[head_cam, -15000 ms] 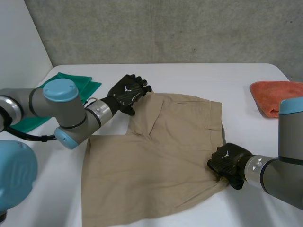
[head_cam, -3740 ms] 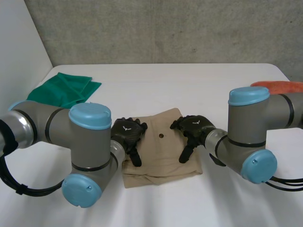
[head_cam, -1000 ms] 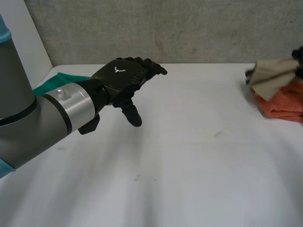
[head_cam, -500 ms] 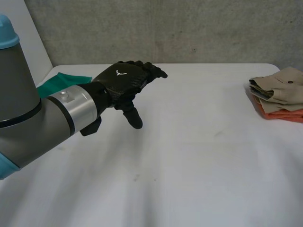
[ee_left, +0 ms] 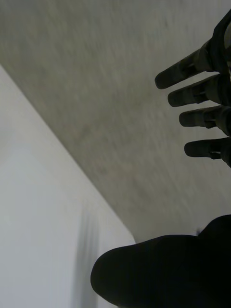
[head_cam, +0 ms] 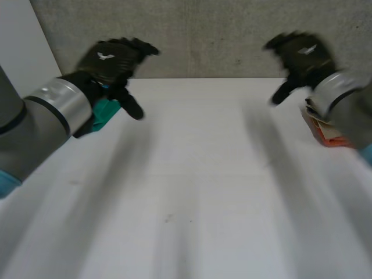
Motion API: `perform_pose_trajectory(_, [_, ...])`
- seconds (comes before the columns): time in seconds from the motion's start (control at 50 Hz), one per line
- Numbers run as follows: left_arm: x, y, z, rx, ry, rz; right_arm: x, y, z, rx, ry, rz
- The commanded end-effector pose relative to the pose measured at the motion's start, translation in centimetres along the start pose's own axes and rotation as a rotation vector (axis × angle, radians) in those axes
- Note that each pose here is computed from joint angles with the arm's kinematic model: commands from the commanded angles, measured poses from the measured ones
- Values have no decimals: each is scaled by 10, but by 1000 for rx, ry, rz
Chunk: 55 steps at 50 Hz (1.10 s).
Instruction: Fold the laundry.
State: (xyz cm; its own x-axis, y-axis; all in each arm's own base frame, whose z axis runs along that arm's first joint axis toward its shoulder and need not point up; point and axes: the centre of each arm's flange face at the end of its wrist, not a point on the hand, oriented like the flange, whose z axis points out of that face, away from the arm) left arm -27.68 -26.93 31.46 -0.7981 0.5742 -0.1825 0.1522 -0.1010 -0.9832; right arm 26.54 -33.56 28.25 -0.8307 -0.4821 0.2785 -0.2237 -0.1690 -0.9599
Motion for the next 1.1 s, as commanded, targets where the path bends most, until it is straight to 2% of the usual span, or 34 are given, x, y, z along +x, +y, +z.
perform_pose_trajectory(0.02, [-88,39,27,-41,-226,77,-105,37,-50,-65,-252,-38])
perform_pose_trajectory(0.04, [-100,48,30,-56,-249,91,-111,41,-56,-79,-270,-48])
perform_pose_trajectory(0.08, [-146,81,42,-113,-329,173,-125,52,-69,-110,-314,-87])
perform_pose_trajectory(0.16, [-176,126,57,-193,-329,290,-130,69,-83,-162,-343,-148])
perform_pose_trajectory(0.24, [-187,165,75,-239,-286,372,-132,76,-92,-189,-361,-159])
perform_pose_trajectory(0.38, [-227,217,83,-293,-324,379,-125,84,-96,-221,-345,-152])
perform_pose_trajectory(0.62, [-238,248,93,-307,-348,382,-110,93,-98,-262,-305,-141])
perform_pose_trajectory(0.74, [-217,205,100,-233,-419,408,-104,94,-95,-258,-284,-142])
perform_pose_trajectory(0.8, [-182,169,100,-130,-402,357,-100,93,-92,-251,-269,-143])
perform_pose_trajectory(0.88, [-136,124,92,8,-322,205,-87,91,-84,-244,-225,-142])
perform_pose_trajectory(0.9, [-115,105,85,49,-271,115,-83,91,-82,-243,-214,-142])
perform_pose_trajectory(0.94, [-98,96,80,62,-223,44,-78,91,-80,-245,-195,-142])
perform_pose_trajectory(0.96, [-73,90,74,63,-149,-25,-73,91,-78,-245,-182,-140])
perform_pose_trajectory(0.98, [-59,87,70,61,-107,-52,-71,90,-78,-244,-178,-138])
perform_pose_trajectory(1.04, [-17,78,60,71,4,-65,-63,91,-75,-245,-159,-135])
perform_pose_trajectory(1.1, [-19,77,64,80,-18,-38,-57,93,-73,-250,-144,-132])
